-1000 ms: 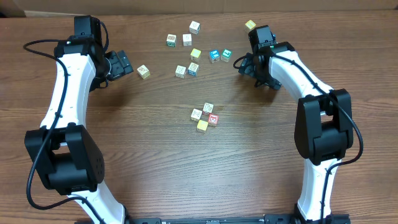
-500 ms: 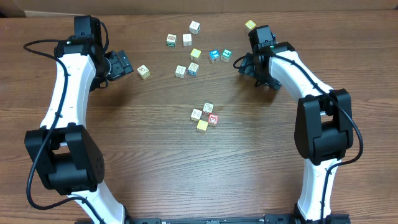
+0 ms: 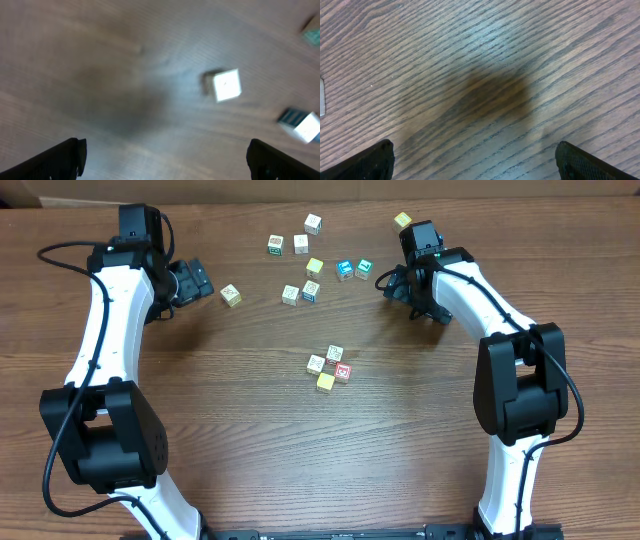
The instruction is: Form a circle
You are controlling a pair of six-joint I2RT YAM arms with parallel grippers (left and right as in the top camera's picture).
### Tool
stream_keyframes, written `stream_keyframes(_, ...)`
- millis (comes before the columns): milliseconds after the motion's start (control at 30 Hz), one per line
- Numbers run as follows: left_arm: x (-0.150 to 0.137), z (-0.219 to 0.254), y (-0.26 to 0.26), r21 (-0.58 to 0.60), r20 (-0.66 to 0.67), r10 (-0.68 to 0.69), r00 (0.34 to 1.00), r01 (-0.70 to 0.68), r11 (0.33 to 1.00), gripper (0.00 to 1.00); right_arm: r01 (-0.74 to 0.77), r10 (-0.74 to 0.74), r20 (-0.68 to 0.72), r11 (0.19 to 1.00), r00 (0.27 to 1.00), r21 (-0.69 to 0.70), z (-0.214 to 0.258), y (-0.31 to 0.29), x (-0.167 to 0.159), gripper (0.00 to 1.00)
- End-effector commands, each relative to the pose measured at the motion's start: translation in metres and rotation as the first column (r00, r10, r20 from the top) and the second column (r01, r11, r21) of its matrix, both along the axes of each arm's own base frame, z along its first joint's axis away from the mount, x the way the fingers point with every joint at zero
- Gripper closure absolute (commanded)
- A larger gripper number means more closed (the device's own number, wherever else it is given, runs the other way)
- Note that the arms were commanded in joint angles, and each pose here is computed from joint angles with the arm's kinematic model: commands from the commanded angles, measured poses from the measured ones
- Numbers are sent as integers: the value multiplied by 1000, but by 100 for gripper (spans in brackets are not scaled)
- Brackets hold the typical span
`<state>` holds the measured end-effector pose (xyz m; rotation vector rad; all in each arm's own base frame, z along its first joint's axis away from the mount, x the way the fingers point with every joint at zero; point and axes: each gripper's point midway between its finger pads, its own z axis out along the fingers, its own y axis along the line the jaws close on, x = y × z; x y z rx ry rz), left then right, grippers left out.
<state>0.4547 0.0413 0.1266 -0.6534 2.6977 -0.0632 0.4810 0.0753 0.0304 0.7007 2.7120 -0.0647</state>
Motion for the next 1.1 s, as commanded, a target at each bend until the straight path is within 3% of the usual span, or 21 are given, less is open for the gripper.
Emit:
stream_keyframes(0,25,3,-11,-9,97,-131,987,132,991,0,-2,2,23,1000,1000,-5,10,-1,1,0)
stream_keyframes(67,38,1,-27,-10,176,-284,942,290,957,0,-2,2,23,1000,1000,-5,10,-1,1,0)
stream_keyframes(167,41,-13,-35,-4,216,-360,908,369,929,0,-2,2,23,1000,1000,-5,10,-1,1,0)
stream_keyframes(333,30,-39,-36,2,225,-363,904,372,928,1,-2,2,23,1000,1000,-5,10,-1,1,0)
stream_keyframes(700,-3,-34,-41,42,327,-369,870,377,925,0,-2,2,23,1000,1000,-5,10,-1,1,0)
stream_keyframes(1067,-60,-51,-46,128,473,-375,797,359,924,0,-2,2,23,1000,1000,-5,10,-1,1,0)
